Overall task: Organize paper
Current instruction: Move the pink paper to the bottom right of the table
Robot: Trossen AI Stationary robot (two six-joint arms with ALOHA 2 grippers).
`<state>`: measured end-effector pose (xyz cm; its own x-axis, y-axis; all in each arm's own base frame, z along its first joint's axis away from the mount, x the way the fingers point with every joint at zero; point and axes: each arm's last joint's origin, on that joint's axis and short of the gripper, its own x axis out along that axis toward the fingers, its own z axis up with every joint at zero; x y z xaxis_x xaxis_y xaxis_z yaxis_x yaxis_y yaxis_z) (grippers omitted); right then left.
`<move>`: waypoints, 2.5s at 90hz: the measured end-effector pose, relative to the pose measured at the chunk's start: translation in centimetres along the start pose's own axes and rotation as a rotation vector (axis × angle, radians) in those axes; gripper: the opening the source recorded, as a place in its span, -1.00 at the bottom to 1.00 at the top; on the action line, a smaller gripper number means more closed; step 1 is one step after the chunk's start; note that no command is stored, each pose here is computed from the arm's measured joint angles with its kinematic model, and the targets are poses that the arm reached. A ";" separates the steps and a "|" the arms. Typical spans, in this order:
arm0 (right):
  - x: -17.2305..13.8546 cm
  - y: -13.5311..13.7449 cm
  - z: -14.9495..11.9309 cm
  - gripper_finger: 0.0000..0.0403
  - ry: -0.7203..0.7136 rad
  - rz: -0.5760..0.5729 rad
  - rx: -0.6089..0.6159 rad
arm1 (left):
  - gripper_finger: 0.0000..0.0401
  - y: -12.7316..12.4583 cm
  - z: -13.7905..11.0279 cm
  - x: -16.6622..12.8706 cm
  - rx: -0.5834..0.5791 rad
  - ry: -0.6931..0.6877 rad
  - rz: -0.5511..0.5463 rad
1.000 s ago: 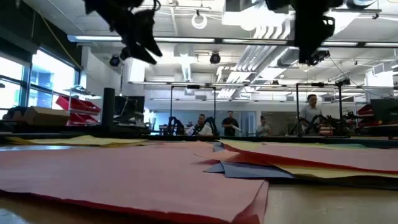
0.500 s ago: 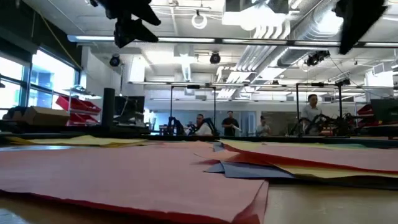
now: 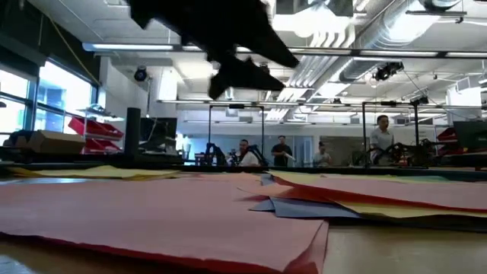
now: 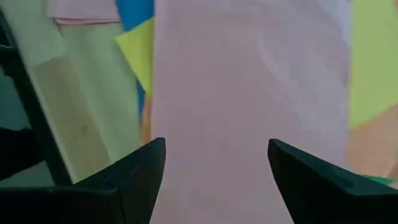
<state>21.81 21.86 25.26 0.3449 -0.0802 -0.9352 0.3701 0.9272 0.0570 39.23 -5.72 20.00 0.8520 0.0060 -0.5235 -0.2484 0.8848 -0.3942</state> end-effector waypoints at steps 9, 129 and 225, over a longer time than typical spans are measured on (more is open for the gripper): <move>1.4 1.3 -0.6 0.33 0.029 0.025 -0.019 | -0.11 0.2 0.7 3.3 -0.010 -0.002 0.023; 13.2 4.3 -3.9 0.33 -0.016 -0.292 -0.162 | -0.11 6.1 -2.8 11.0 -0.097 0.283 0.469; 13.1 0.9 3.5 0.33 -0.101 -0.346 -0.227 | -0.11 4.6 -3.7 11.0 -0.050 0.280 0.451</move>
<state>29.68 20.36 14.28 0.3205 -0.4260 -0.8460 0.2836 0.8953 -0.3434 45.74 -3.32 9.68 0.5015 0.2499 -0.8282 -0.5889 0.8000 -0.1152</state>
